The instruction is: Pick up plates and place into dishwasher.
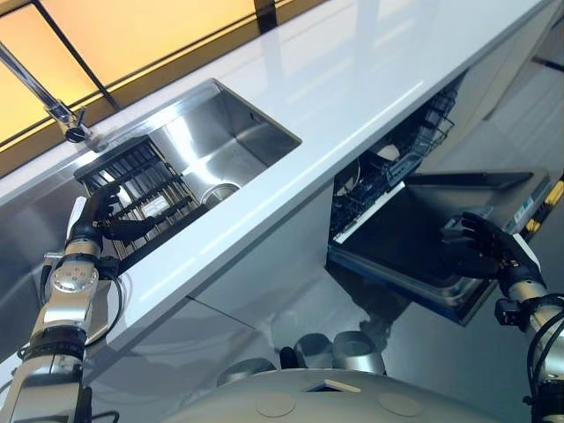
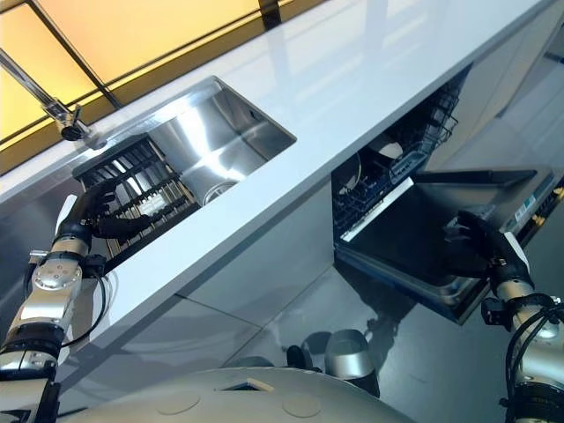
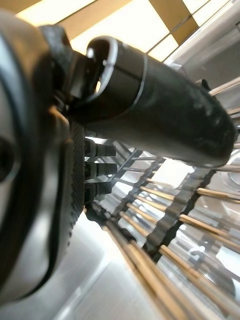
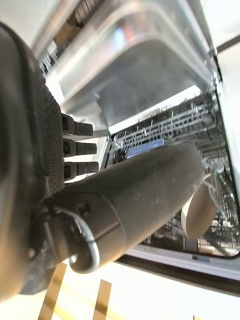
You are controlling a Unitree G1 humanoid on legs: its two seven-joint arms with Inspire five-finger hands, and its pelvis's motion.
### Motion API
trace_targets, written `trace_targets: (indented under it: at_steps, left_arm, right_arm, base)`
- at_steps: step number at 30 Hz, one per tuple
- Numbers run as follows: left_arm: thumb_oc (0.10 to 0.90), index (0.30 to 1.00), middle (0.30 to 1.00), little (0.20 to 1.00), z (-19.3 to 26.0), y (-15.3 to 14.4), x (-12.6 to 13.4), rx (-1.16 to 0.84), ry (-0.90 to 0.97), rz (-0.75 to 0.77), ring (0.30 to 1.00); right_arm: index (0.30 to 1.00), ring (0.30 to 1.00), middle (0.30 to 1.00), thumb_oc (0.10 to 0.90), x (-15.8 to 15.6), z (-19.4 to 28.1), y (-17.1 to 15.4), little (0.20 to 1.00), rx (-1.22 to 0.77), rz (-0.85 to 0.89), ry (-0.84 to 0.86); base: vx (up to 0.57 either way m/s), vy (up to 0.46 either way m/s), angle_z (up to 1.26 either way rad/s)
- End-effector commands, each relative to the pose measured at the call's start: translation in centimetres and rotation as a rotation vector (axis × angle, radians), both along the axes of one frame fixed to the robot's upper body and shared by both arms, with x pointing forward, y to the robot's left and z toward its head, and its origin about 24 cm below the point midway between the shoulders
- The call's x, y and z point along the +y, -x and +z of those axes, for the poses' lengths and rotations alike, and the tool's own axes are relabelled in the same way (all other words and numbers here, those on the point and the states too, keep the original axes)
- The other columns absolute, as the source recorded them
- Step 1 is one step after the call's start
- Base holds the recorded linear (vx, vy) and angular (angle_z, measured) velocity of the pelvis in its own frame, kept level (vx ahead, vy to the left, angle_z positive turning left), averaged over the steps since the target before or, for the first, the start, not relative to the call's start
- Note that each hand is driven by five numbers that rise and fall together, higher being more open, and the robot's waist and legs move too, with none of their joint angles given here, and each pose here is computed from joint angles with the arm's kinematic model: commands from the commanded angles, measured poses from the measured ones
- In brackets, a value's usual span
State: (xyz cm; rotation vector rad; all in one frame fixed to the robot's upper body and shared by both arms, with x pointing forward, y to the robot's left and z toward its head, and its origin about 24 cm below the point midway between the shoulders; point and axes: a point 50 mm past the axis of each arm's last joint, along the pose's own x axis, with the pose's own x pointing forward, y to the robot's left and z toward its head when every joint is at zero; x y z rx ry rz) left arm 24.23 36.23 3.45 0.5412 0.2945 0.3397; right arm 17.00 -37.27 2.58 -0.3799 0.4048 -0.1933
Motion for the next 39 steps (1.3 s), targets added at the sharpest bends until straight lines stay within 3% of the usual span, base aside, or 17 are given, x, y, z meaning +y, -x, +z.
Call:
trace_targets:
  at_steps: [1,5,11,14,15,16,20,25,33,36,39]
  left_arm:
    - [0.800,0.900,0.900,0.900,5.1,-2.5,0.3,-0.171,-0.043,-0.113,0.900]
    - [0.800,0.900,0.900,0.900,3.1,-1.6,-1.3,-0.017,-0.084,-0.322,0.900]
    - [0.800,0.900,0.900,0.900,1.0,2.2,-3.3,0.040,0.133,-0.508,0.900]
    - [0.800,0.900,0.900,0.900,1.2,2.8,-4.4,-0.005,0.194,-0.538,0.900]
    - [0.800,0.900,0.900,0.900,1.6,2.9,-5.3,-0.057,0.231,-0.547,0.900]
    - [0.800,0.900,0.900,0.900,1.7,2.8,-5.4,-0.070,0.236,-0.550,0.900]
    - [0.800,0.900,0.900,0.900,2.2,2.5,-6.9,-0.210,0.289,-0.554,0.900]
    - [0.800,0.900,0.900,0.900,2.6,2.3,-7.5,-0.301,0.335,-0.518,0.900]
    - [0.800,0.900,0.900,0.900,3.0,2.0,-7.9,-0.384,0.337,-0.514,0.900]
    - [0.800,0.900,0.900,0.900,3.9,1.1,-7.7,-0.439,0.318,-0.515,0.900]
    - [0.800,0.900,0.900,0.900,4.9,0.4,-7.1,-0.495,0.287,-0.504,0.900]
  right_arm:
    - [0.900,0.900,0.900,0.800,0.8,5.5,-4.2,0.900,-0.284,0.122,0.067]
    - [0.900,0.900,0.900,0.800,1.7,4.6,-3.6,0.900,-0.305,0.119,0.039]
    - [0.900,0.900,0.900,0.800,1.4,5.2,-1.5,0.900,-0.368,0.093,0.052]
    - [0.900,0.900,0.900,0.800,1.0,8.2,-1.8,0.900,-0.547,0.031,0.112]
    - [0.900,0.900,0.900,0.800,1.3,11.2,-2.3,0.900,-0.742,-0.020,0.167]
    - [0.900,0.900,0.900,0.800,1.5,11.8,-2.4,0.900,-0.780,-0.027,0.179]
    - [0.900,0.900,0.900,0.800,4.9,18.8,-2.5,0.900,-1.280,-0.087,0.304]
    - [0.900,0.900,0.900,0.800,7.0,21.7,-1.9,0.900,-1.472,-0.075,0.401]
    - [0.900,0.900,0.900,0.800,6.5,22.5,-2.4,0.900,-1.484,-0.210,0.467]
    - [0.900,0.900,0.900,0.800,4.0,21.6,-3.0,0.900,-1.422,-0.414,0.414]
    - [0.900,0.900,0.900,0.800,-0.6,19.2,-2.6,0.900,-1.317,-0.716,0.317]
  base:
    - [-0.18,-0.143,-0.16]
    - [-0.08,-0.081,-0.09]
    - [0.04,-0.027,0.02]
    - [-0.10,-0.043,0.09]
    - [-0.17,-0.042,0.16]
    - [-0.27,-0.035,0.13]
    - [-0.26,0.028,0.11]
    - [-0.13,0.041,0.13]
    - [-0.13,-0.018,-0.01]
    - [-0.14,-0.051,-0.01]
    - [-0.09,-0.054,0.00]
